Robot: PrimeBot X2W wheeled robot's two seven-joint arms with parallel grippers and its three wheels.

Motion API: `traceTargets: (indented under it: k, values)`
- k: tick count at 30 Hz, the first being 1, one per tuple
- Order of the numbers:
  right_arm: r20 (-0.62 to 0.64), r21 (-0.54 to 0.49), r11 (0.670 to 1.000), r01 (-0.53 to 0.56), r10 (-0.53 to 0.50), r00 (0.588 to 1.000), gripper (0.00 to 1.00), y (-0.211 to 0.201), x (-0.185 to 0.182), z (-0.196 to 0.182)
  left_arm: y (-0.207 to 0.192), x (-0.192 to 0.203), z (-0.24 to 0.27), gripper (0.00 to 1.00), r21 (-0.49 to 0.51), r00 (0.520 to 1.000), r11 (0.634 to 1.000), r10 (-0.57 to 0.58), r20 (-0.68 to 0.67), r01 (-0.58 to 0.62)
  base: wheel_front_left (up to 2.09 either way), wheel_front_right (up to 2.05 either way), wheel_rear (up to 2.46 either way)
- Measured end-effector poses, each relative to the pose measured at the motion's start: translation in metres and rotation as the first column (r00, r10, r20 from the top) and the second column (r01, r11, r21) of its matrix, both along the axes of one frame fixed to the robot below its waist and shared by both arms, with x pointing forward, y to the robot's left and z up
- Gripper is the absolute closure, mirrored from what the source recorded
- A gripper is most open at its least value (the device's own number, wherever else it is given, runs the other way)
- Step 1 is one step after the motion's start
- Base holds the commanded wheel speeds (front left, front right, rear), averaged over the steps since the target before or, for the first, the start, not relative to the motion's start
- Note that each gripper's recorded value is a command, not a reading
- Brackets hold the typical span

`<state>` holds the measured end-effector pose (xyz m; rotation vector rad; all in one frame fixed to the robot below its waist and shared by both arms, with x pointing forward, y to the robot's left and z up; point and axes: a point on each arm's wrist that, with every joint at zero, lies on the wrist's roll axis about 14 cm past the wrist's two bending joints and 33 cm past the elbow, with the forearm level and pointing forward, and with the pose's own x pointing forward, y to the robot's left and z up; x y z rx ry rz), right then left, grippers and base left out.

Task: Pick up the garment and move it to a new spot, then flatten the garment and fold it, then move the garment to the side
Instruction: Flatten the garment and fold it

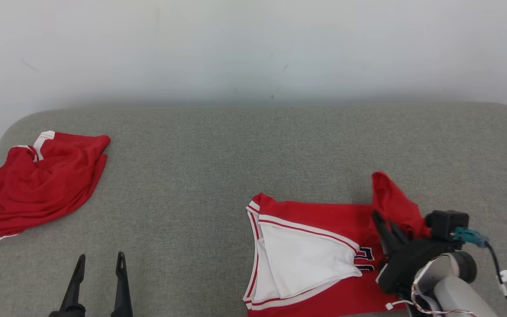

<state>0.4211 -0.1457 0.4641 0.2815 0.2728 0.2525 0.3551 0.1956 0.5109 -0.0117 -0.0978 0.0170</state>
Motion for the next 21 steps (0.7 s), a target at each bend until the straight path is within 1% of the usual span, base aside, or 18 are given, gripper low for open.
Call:
traceTargets:
  k: [3, 7, 8, 14, 20, 21]
  values:
    - [0.000, 0.021, 0.996, -0.087, 0.087, 0.996, 1.00, 0.038, -0.003, 0.003, 0.002, -0.002, -0.001, 0.00, -0.001, 1.000, 1.000, 0.008, -0.003, -0.008, 0.00, 0.00, 0.00]
    - [-0.004, 0.062, 0.983, -0.175, 0.175, 0.985, 1.00, 0.081, -0.010, 0.004, 0.004, -0.004, -0.004, 0.00, -0.003, 1.000, 1.000, 0.014, -0.012, -0.014, 0.00, 0.00, 0.00]
    - [-0.004, 0.062, 0.983, -0.175, 0.175, 0.985, 1.00, 0.081, -0.010, 0.004, 0.004, -0.004, -0.004, 0.00, -0.003, 1.000, 1.000, 0.014, -0.012, -0.014, 0.00, 0.00, 0.00]
    - [-0.028, 0.096, 0.961, -0.259, 0.262, 0.965, 1.00, 0.124, -0.018, -0.002, 0.007, -0.005, -0.004, 0.00, -0.015, 0.999, 0.999, 0.031, -0.014, -0.031, 0.00, 0.00, 0.00]
    - [-0.047, 0.110, 0.948, -0.297, 0.304, 0.952, 1.00, 0.146, -0.020, -0.010, 0.009, -0.007, -0.006, 0.00, -0.027, 0.999, 0.999, 0.045, -0.020, -0.045, 0.00, 0.00, 0.00]
    - [-0.052, 0.109, 0.948, -0.300, 0.307, 0.950, 0.87, 0.147, -0.020, -0.012, 0.010, -0.007, -0.007, 0.00, -0.028, 0.999, 0.998, 0.048, -0.024, -0.048, 0.00, 0.00, 0.00]
